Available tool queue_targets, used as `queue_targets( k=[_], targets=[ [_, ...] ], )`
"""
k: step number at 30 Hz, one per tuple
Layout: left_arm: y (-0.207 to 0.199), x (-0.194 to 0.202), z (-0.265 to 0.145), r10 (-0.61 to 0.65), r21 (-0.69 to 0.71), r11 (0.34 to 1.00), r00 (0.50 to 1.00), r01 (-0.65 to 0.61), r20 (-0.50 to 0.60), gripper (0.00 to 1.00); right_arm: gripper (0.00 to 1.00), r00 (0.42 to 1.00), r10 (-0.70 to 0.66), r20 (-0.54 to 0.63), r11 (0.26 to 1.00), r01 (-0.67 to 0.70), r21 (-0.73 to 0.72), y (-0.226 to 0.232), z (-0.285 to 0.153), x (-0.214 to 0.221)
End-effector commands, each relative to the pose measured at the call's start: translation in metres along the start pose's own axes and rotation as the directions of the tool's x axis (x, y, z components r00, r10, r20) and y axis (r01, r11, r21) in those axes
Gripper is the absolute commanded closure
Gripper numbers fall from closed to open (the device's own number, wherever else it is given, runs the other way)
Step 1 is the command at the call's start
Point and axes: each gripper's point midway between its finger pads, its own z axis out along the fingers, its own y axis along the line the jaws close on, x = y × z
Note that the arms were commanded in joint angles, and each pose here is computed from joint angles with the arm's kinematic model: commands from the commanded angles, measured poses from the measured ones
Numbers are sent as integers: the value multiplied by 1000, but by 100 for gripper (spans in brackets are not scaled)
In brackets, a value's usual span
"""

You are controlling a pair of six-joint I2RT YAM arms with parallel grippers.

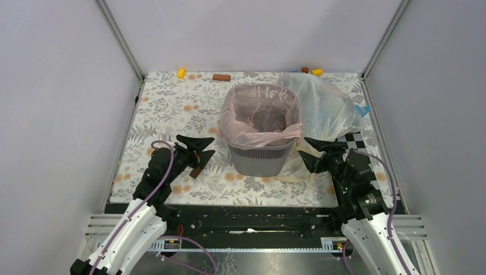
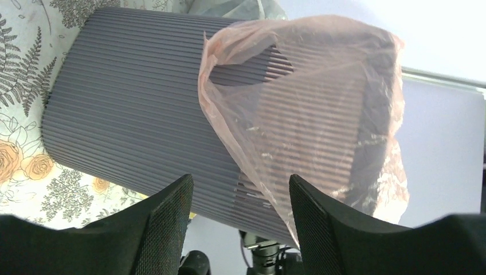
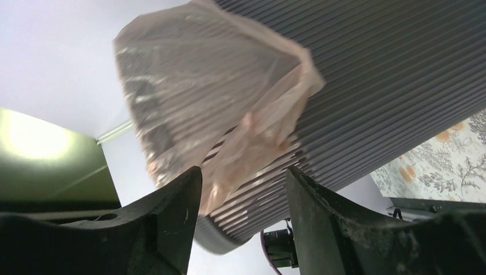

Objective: Put the trash bags into the trash bin

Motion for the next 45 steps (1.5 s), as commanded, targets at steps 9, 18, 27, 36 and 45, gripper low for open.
queue_targets(
  k=[9, 18, 27, 36, 45],
  targets=[
    [-22, -4, 23, -156, -31, 987, 987, 157, 35, 36, 52, 994, 80, -69, 996, -83, -33, 21, 13, 13],
    [-16, 4, 38, -185, -27, 982, 983, 185, 16, 38, 51, 992, 78, -100, 996, -81, -23, 17, 16, 16],
    [-18, -3, 45, -191, -11, 981, 980, 192, 53, 44, 98, 991, 45, -126, 999, -47, -13, 18, 15, 22],
    [-16, -1, 57, -200, -12, 980, 979, 201, 33, 51, 100, 988, 4, -154, 999, 2, 37, -3, 13, 24],
    [-17, 0, 62, -173, 16, 985, 985, 173, 18, 100, 100, 983, -30, -181, 999, 35, 26, -11, 7, 26]
  ],
)
